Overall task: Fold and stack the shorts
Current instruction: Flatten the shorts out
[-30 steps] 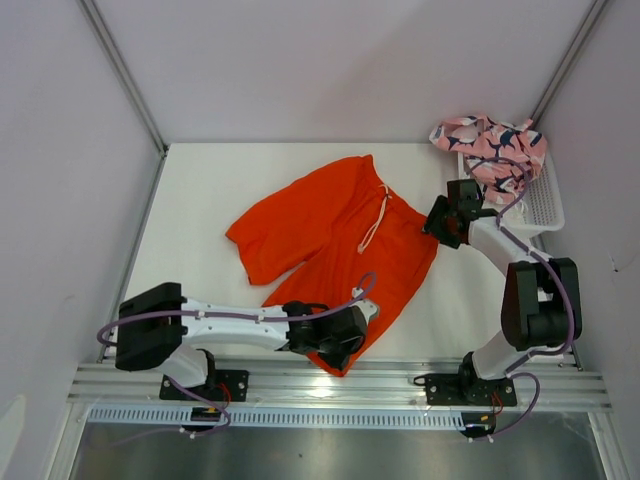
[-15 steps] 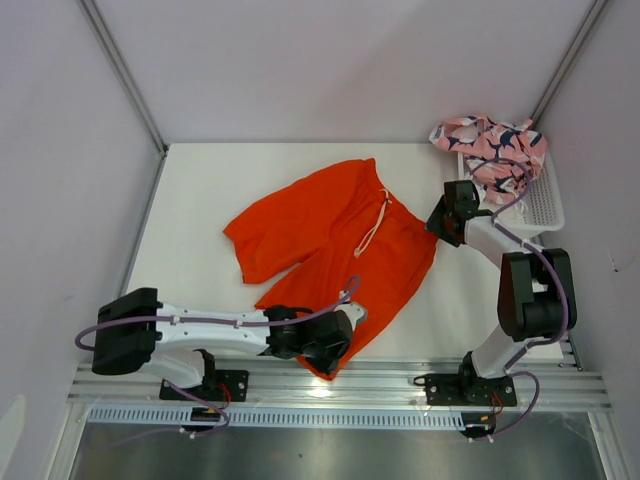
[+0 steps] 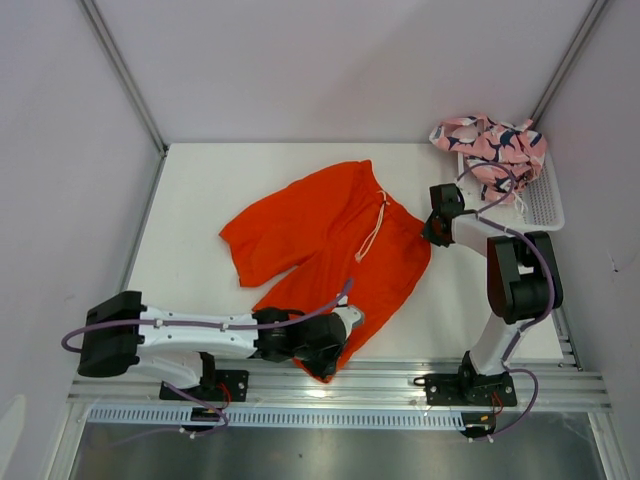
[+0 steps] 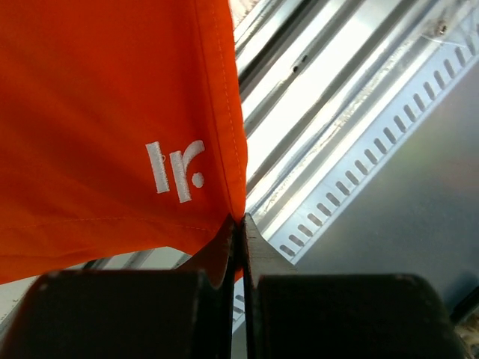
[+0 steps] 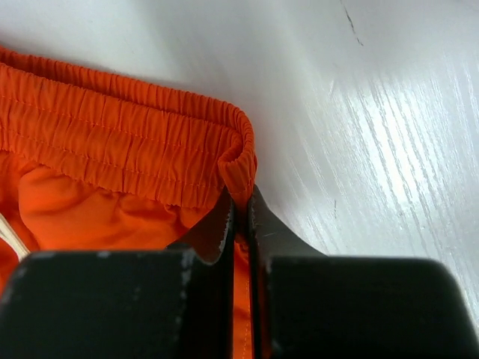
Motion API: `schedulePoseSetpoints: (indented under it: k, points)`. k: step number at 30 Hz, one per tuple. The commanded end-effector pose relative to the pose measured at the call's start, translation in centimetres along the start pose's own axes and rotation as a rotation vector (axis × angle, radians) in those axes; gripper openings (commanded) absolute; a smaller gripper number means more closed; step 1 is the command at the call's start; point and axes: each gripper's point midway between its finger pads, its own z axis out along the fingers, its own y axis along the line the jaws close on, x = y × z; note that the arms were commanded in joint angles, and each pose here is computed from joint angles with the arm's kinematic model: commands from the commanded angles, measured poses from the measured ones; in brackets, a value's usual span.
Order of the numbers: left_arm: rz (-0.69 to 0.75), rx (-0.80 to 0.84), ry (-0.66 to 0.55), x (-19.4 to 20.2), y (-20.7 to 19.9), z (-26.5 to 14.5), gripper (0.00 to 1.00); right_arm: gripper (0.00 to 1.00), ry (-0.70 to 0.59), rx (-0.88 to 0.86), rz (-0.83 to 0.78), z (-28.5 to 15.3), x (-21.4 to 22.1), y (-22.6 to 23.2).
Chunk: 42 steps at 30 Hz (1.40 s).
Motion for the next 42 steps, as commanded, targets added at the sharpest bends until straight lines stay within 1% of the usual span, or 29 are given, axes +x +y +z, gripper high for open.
schedulePoseSetpoints:
  k: [1, 2, 3, 4, 5, 6, 7, 8, 10, 13, 14, 16, 17, 19, 21, 22, 23, 24, 25, 26, 27, 32, 33, 35, 37, 38, 40, 41, 42]
  points:
    - [0.041, 0.078, -0.005, 0.0, -2.1, -1.7, 0.00, 0.00, -0.036, 0.024, 0.015, -1.6, -1.7, -0.3]
    - [0.048, 0.084, -0.007, -0.1, -2.4, -1.8, 0.00, 0.00, -0.041, 0.026, 0.009, -2.4, -1.9, -0.5]
    - [0.060, 0.102, -0.015, -0.4, -3.3, -2.3, 0.00, 0.00, -0.075, 0.026, 0.010, -4.0, -2.9, -0.7]
    - [0.066, 0.093, 0.001, -0.1, -3.4, -2.4, 0.00, 0.00, -0.056, 0.050, -0.004, -4.9, -2.4, -1.5]
    - [0.077, 0.113, -0.016, -1.0, -4.5, -3.1, 0.00, 0.00, -0.064, 0.064, -0.002, -5.8, -2.7, -2.0]
    - [0.100, 0.116, -0.009, -0.7, -5.2, -3.3, 0.00, 0.00, -0.099, 0.067, -0.001, -7.5, -3.6, -2.5]
    - [0.118, 0.102, 0.016, -0.2, -5.4, -3.0, 0.00, 0.00, -0.082, 0.092, -0.018, -8.4, -3.2, -3.4]
    - [0.146, 0.140, -0.002, -0.8, -7.6, -3.8, 0.00, 0.00, -0.086, 0.107, -0.027, -9.1, -3.4, -4.2]
    - [0.178, 0.173, 0.016, -0.7, -9.7, -3.6, 0.00, 0.00, -0.079, 0.133, -0.041, -11.2, -3.2, -5.6]
    - [0.239, 0.276, 0.046, -0.3, -14.5, -3.8, 0.00, 0.00, -0.071, 0.160, -0.057, -13.5, -2.3, -7.5]
    - [0.266, 0.321, 0.040, -0.4, -16.6, -4.6, 0.00, 0.00, -0.078, 0.159, -0.055, -14.1, -2.2, -7.8]
    - [0.284, 0.367, 0.056, -0.1, -18.3, -5.0, 0.00, 0.00, -0.116, 0.128, -0.042, -15.9, -2.3, -8.1]
    - [0.285, 0.414, 0.030, -0.9, -19.7, -6.0, 0.00, 0.00, -0.124, 0.119, -0.033, -16.3, -2.4, -8.3]
    - [0.270, 0.435, 0.000, -1.9, -20.0, -7.1, 0.00, 0.00, -0.147, 0.089, -0.019, -17.3, -3.0, -8.2]
    - [0.225, 0.451, -0.059, -3.9, -18.9, -8.9, 0.00, 0.00, -0.161, 0.075, -0.014, -17.9, -4.0, -7.9]
    - [0.201, 0.444, -0.071, -4.4, -17.9, -9.2, 0.00, 0.00, -0.149, 0.082, -0.013, -17.7, -4.3, -7.9]
    - [0.158, 0.423, -0.106, -5.8, -16.2, -9.4, 0.00, 0.00, -0.142, 0.073, -0.013, -17.7, -4.6, -7.6]
    - [0.138, 0.439, -0.157, -6.7, -15.4, -11.4, 0.00, 0.00, -0.157, 0.060, -0.008, -18.0, -5.5, -7.1]
    - [0.113, 0.425, -0.181, -7.4, -14.2, -11.8, 0.00, 0.00, -0.159, 0.053, -0.004, -18.0, -6.0, -6.8]
    - [0.058, 0.368, -0.207, -8.5, -11.4, -11.4, 0.00, 0.00, -0.143, 0.040, 0.000, -17.6, -6.2, -6.3]
    - [0.033, 0.358, -0.237, -8.9, -10.1, -12.7, 0.00, 0.00, -0.166, 0.012, 0.011, -17.9, -7.4, -5.4]
    - [-0.103, 0.210, -0.343, -11.4, -1.9, -14.1, 0.00, 0.00, -0.161, -0.111, 0.053, -17.4, -10.2, -1.3]
    - [-0.116, 0.201, -0.347, -11.5, -1.1, -14.3, 0.00, 0.00, -0.127, -0.136, 0.054, -16.4, -10.2, -0.2]
    - [-0.163, 0.155, -0.372, -12.1, 1.6, -14.5, 0.00, 0.00, -0.138, -0.177, 0.072, -16.4, -11.7, 1.6]
    - [-0.195, 0.144, -0.370, -12.1, 3.2, -14.3, 0.00, 0.00, -0.115, -0.196, 0.081, -15.0, -12.2, 2.9]
    - [-0.233, 0.116, -0.388, -12.5, 5.0, -14.1, 0.00, 0.00, -0.130, -0.212, 0.087, -15.1, -13.2, 3.7]
    - [-0.265, 0.120, -0.388, -12.5, 6.5, -13.7, 0.00, 0.00, -0.112, -0.214, 0.096, -13.4, -13.7, 4.8]
    - [-0.299, 0.091, -0.408, -13.0, 8.5, -13.7, 0.00, 0.00, -0.133, -0.229, 0.105, -13.7, -14.9, 5.7]
    - [-0.309, 0.088, -0.418, -13.2, 9.2, -13.8, 0.00, 0.00, -0.111, -0.221, 0.105, -12.3, -14.7, 6.3]
